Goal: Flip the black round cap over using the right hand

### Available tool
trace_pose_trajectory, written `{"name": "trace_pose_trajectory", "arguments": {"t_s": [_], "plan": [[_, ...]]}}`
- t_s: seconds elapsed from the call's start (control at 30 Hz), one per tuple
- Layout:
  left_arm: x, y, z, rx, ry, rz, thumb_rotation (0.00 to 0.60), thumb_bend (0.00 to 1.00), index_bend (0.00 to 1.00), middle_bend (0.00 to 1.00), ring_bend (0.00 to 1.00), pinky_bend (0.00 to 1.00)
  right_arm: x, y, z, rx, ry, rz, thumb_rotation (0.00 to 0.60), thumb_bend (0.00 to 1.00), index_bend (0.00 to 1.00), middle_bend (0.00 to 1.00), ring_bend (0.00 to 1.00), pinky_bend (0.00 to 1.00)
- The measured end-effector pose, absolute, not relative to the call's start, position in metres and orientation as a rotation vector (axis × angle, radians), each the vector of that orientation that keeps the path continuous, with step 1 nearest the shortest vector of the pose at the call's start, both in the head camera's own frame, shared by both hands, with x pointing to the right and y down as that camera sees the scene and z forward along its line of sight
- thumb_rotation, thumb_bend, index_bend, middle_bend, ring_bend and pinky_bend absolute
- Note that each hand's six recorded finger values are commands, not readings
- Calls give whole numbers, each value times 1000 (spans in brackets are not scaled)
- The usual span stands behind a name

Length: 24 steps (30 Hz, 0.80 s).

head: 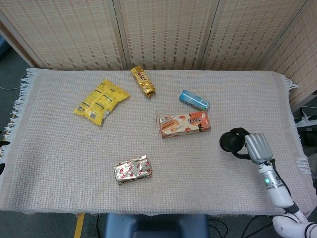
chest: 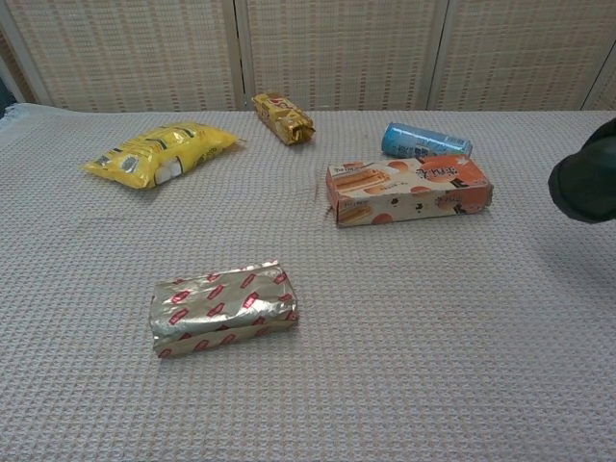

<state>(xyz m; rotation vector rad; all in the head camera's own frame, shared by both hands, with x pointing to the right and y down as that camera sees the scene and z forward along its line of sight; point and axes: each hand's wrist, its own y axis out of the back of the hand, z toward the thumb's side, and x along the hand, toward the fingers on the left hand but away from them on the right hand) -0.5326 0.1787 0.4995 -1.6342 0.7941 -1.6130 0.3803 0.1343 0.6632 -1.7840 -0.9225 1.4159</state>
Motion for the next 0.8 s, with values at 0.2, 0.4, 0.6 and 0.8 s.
{"name": "trace_pose_trajectory", "arguments": {"t_s": [0.2,0.4,0.6,0.8], "plan": [[-534,178,499,-1633,797,-1620,600,447,206,0,0,246,381,141,688,-1845,-800,1690,600,206,605,526,618,779],[-534,179,498,-1634,800,-1620,600,447,207,0,0,247,373,134,701,-1855,-745,1753,600,206,596,513,564,726],[-534,179,498,-1636,799,-1619,600,447,208,0,0,248,378,137,712,-1839,-684,1816,600,206,590,371,415,688],[-534,179,498,-1636,797,-1620,600,446,206,0,0,248,379,139,715,-1834,-647,1830,600,206,477,181,174,457]]}}
